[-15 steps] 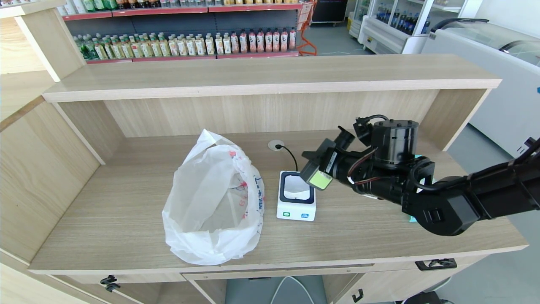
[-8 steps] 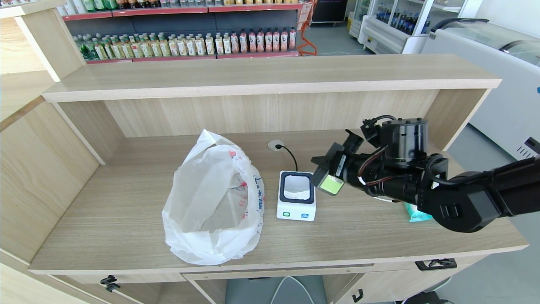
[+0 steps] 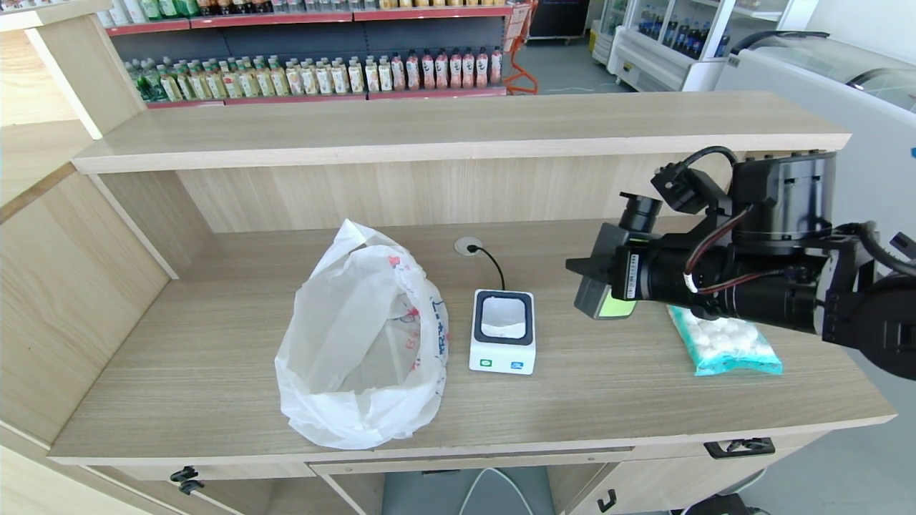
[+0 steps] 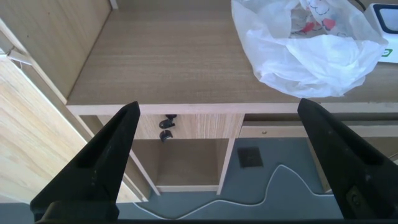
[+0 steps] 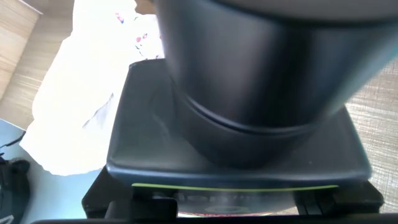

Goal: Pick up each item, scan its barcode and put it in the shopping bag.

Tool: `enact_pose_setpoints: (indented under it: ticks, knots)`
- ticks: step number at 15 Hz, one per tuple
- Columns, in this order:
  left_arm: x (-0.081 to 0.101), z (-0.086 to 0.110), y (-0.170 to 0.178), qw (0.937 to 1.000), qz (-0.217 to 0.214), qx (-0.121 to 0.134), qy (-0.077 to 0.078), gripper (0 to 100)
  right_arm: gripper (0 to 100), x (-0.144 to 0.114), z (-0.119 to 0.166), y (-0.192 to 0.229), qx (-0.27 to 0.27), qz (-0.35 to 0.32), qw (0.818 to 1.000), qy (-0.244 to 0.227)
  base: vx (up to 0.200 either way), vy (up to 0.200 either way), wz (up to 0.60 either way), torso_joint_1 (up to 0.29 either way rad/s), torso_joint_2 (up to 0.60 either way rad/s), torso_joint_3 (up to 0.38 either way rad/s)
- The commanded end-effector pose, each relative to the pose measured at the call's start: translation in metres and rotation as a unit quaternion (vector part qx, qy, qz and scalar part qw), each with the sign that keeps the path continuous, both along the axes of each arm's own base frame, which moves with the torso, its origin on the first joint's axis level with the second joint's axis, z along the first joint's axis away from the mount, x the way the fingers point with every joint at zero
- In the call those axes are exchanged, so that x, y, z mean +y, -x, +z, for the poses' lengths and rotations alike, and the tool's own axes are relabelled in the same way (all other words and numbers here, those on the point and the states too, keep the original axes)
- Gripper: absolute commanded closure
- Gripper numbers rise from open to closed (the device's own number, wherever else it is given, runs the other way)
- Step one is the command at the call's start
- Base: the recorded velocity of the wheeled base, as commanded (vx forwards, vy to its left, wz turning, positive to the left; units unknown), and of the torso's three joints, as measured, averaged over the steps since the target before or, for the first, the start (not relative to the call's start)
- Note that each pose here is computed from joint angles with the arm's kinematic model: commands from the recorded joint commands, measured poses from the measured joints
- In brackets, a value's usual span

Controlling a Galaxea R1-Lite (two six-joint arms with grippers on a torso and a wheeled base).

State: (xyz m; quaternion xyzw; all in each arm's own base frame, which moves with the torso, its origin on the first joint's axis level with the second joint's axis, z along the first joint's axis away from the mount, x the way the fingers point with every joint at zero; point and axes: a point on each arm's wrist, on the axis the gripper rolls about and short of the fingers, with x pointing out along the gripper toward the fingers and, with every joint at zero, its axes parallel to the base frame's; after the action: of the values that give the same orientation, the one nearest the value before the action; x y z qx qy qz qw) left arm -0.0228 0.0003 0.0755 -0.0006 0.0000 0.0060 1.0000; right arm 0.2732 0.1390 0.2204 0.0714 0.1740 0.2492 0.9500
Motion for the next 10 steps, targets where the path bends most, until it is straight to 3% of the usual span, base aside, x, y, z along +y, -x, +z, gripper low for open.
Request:
enact_pose_setpoints:
  ticks: [1,3,7,10]
  knots:
    - [0.0000,0.0000,0.0000,1.0000,0.000,0.000,0.000,0,100,-0.0032,0.0106,0.0076,-0.015,0.001,1.000,-0.008,0.000,0.000,0.00,0.000,0.00,0.000]
    - [0.0000,0.0000,-0.0001,1.0000,0.000,0.001,0.000,0,100,-0.0031,0.0101,0.0083,-0.015,0.002,1.000,-0.007,0.000,0.000,0.00,0.000,0.00,0.000]
    - [0.0000,0.0000,0.0000,1.0000,0.000,0.000,0.000,0,100,-0.0087,0.0110,0.0103,-0.027,0.011,0.999,0.046,0.000,0.000,0.00,0.000,0.00,0.000]
    - [0.0000,0.0000,-0.0001,1.0000,0.000,0.001,0.000,0,100,-0.0077,0.0123,0.0104,-0.030,0.013,0.998,0.048,0.000,0.000,0.60,0.004,0.00,0.002]
